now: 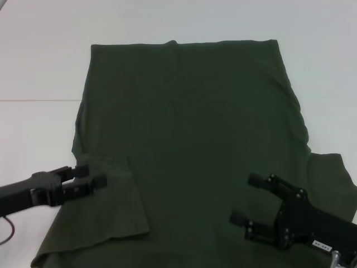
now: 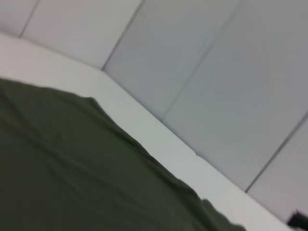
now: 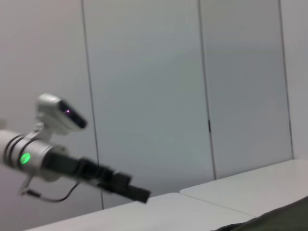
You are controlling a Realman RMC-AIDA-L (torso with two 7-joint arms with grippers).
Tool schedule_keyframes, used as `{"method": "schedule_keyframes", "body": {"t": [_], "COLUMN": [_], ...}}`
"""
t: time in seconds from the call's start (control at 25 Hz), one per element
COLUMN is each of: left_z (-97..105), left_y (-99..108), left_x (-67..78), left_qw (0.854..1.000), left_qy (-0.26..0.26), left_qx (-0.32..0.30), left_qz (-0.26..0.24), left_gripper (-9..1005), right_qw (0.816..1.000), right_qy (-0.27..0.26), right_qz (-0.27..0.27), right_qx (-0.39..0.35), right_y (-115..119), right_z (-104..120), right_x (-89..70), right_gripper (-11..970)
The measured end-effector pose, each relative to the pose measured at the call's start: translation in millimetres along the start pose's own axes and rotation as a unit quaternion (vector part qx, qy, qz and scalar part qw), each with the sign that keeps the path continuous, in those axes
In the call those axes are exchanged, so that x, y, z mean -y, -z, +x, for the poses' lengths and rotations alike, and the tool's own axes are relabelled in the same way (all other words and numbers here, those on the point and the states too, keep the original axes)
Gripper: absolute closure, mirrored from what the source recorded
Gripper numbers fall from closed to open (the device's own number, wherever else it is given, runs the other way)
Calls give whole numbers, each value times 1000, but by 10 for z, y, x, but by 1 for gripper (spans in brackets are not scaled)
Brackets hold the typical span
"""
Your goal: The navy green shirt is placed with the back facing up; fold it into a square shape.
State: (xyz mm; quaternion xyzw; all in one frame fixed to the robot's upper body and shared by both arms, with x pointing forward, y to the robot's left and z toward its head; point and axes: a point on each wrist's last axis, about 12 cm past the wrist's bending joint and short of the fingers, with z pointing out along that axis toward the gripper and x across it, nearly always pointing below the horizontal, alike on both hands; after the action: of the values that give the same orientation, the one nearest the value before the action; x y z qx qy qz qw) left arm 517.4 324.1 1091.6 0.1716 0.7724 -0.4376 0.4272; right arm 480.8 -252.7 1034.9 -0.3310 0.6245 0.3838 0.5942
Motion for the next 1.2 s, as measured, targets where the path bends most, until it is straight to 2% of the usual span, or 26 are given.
{"method": "schedule_keyframes", "body": {"t": [0.12,0.24,0.36,0.48,0.68,0.76,0.92,1.12,1.2], "left_z": [73,189,287,340,383,380,371,352,338], "left_y": [92,192,248,276,276,279,294,303,304], "left_x": [86,180,215,194,192,191,185,183,183], "left_qw": [997,984,973,970,967,966,966,964,963], "left_qy": [-80,-174,-228,-241,-247,-247,-250,-256,-260], "left_qx": [-2,0,-5,-20,-58,-64,-65,-67,-68], "left_qz": [17,34,33,20,28,30,29,27,27], "left_gripper": [141,143,144,145,147,147,146,149,149], "right_qw": [1000,999,997,992,986,979,951,919,902], "right_qy": [-23,-46,-82,-125,-158,-193,-279,-319,-335], "right_qz": [8,10,15,26,27,27,36,77,115], "right_qx": [3,3,-6,-19,-39,-59,-126,-219,-246], "right_y": [17,38,91,128,197,226,269,284,320], "right_z": [-23,-50,-81,-115,-213,-283,-494,-773,-886], "right_x": [35,68,121,197,283,333,463,571,617], "right_gripper": [36,36,36,36,36,36,37,37,35]}}
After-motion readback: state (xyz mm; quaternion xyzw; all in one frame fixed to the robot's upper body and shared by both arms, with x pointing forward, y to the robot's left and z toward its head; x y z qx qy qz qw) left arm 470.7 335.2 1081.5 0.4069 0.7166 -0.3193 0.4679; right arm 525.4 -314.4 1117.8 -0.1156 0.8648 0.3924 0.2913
